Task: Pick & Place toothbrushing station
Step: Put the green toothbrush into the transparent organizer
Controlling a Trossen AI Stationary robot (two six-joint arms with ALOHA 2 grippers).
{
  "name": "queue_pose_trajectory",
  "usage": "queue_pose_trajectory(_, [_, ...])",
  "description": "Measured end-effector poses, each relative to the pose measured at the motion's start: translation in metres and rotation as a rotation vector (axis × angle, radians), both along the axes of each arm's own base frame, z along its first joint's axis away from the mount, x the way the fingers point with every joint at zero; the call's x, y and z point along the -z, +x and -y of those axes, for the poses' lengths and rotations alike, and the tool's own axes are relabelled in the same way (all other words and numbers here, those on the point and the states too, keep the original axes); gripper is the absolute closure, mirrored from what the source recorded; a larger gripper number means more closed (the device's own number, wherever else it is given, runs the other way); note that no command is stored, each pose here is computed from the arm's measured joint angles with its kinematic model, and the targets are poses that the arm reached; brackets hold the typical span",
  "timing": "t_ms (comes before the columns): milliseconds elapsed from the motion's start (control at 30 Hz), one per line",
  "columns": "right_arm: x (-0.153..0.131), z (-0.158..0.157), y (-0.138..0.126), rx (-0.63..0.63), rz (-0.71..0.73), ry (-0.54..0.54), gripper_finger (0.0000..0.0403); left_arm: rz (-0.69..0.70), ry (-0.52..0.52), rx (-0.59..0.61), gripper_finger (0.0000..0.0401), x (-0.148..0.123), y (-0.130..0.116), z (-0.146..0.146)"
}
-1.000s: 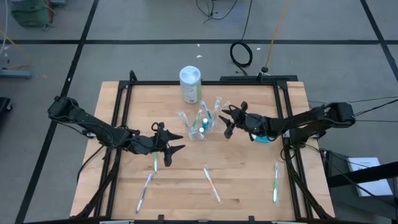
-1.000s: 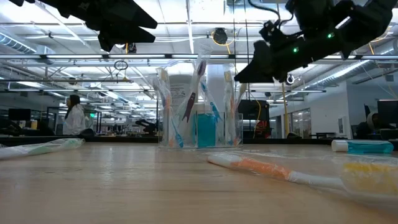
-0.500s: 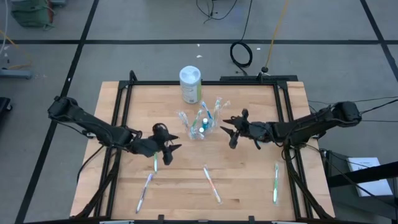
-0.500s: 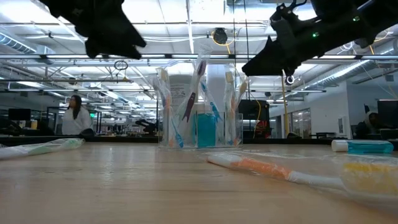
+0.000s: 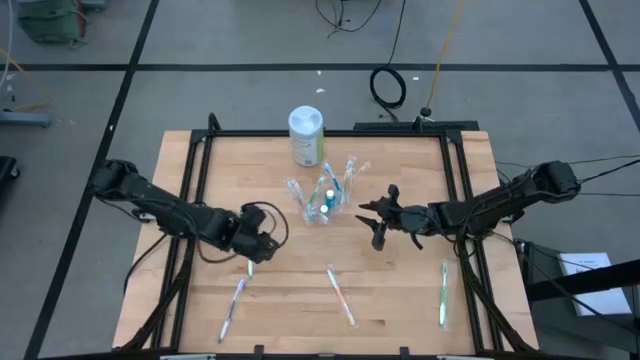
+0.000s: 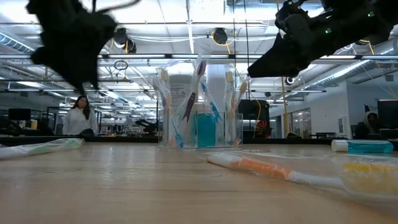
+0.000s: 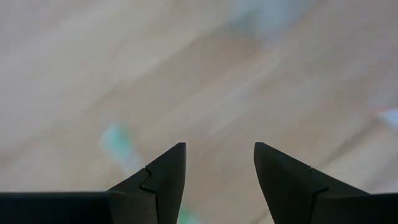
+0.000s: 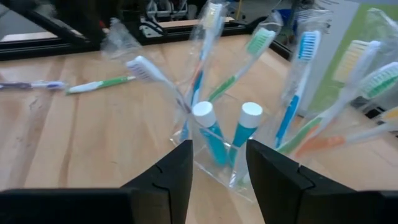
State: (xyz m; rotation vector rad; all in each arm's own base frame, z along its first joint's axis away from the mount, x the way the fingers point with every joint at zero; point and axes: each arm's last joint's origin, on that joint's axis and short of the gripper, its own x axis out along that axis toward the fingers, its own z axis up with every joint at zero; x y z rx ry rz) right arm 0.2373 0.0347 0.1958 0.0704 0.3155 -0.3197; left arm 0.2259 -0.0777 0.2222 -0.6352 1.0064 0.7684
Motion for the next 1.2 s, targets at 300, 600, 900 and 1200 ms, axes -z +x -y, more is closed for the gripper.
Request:
queue_pose_trajectory(300, [0.000,-0.011,-0.002,-0.046,-0.002,-0.001,0.0264,-0.287,-0.043,-0.318,0.0205,0.031,-0.015,-0.003])
queue_pose_trajectory(600, [0.000,-0.012,-0.002,-0.041,0.006,0.025,0.0264,-0.279,-0.123,-0.368,0.0205,0.059,-0.003,-0.007])
queue_pose_trajectory(900, [0.000,-0.012,-0.002,-0.041,0.004,0.025,0.0264,-0.321,-0.186,-0.390,0.0205,0.088,-0.016,-0.019])
queue_pose_trajectory(1200, [0.000,-0.012,-0.002,-0.042,0.003,0.022,0.0264,-0.295,-0.154,-0.325,0.0205,0.082,-0.007,-0.018])
